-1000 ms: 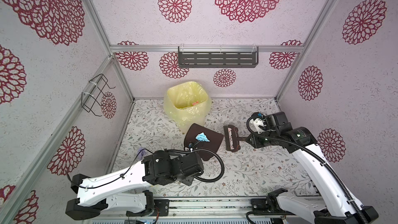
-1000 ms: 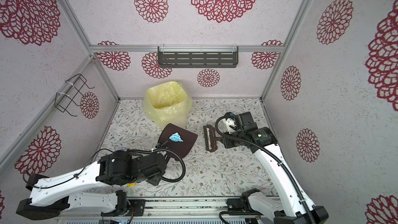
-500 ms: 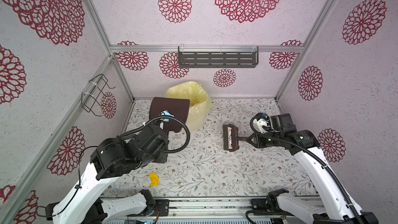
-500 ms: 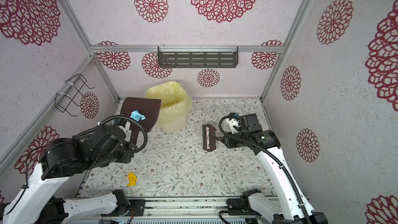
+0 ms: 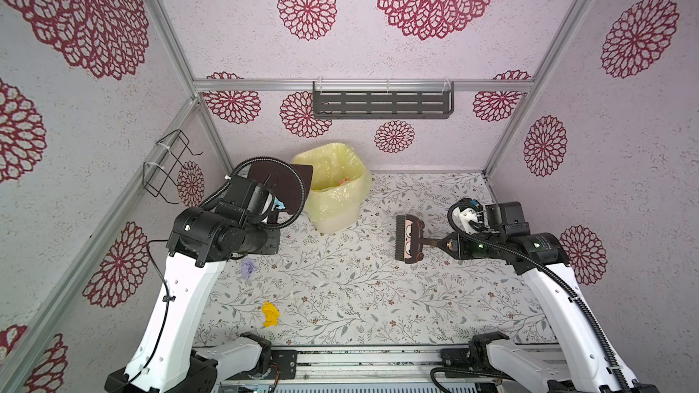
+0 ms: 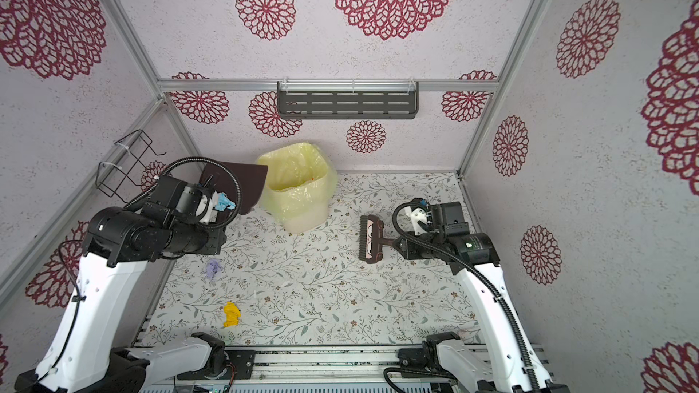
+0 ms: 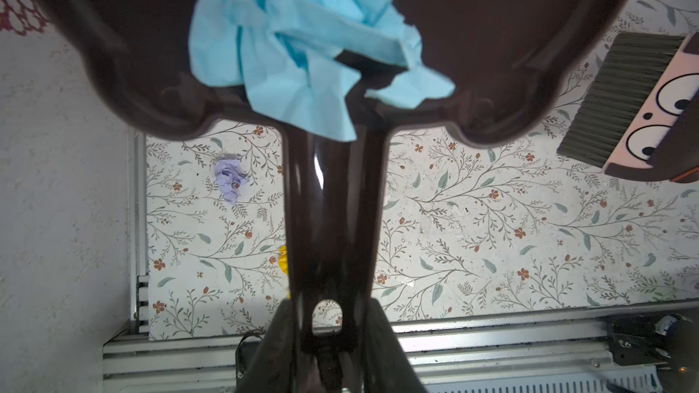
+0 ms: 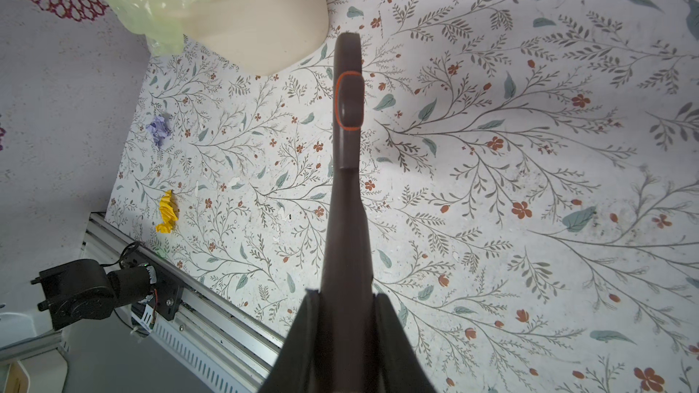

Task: Sweep away the paper scraps from the table
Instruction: 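Tip the dustpan over the yellow-bagged bin with the left gripper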

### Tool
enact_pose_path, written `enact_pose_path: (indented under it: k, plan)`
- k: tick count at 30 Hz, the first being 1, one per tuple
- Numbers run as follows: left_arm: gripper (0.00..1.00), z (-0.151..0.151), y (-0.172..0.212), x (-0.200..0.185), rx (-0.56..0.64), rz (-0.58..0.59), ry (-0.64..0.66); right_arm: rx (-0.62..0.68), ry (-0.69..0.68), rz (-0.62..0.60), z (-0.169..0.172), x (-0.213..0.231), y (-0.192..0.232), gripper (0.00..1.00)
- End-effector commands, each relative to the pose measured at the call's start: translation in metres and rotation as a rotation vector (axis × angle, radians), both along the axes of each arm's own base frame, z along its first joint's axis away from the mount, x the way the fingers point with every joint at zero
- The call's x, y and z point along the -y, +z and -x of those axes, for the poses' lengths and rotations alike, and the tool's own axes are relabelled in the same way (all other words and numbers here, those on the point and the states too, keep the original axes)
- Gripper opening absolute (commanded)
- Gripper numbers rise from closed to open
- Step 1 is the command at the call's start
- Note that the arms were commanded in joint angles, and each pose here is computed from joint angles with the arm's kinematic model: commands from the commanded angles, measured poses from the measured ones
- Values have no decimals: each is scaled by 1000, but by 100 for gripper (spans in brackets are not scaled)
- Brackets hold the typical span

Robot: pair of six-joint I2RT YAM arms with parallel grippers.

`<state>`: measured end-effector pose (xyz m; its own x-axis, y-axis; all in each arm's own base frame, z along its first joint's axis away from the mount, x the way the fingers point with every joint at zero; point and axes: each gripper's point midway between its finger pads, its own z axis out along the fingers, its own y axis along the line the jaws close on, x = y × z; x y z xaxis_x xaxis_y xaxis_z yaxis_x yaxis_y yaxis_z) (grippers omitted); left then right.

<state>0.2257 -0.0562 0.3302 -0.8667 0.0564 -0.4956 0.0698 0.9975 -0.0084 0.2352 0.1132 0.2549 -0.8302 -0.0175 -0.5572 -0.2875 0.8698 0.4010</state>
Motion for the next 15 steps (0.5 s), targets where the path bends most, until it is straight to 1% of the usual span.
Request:
enact_pose_path:
  k: [1,3,7,12,15]
  plan:
    - [0,-19,12,7,38,10,-94,62,27,-34,2,-2,16,0]
    - [0,-28,11,4,25,-30,-93,64,25,-35,1,-1,17,0]
    - [0,-42,6,3,-5,-71,-100,57,24,-38,2,1,15,0]
    - [0,-61,-4,-13,-60,-222,-80,53,27,-32,3,3,13,0]
    - [0,-75,-5,-13,-67,-253,-85,47,27,-32,4,4,13,0]
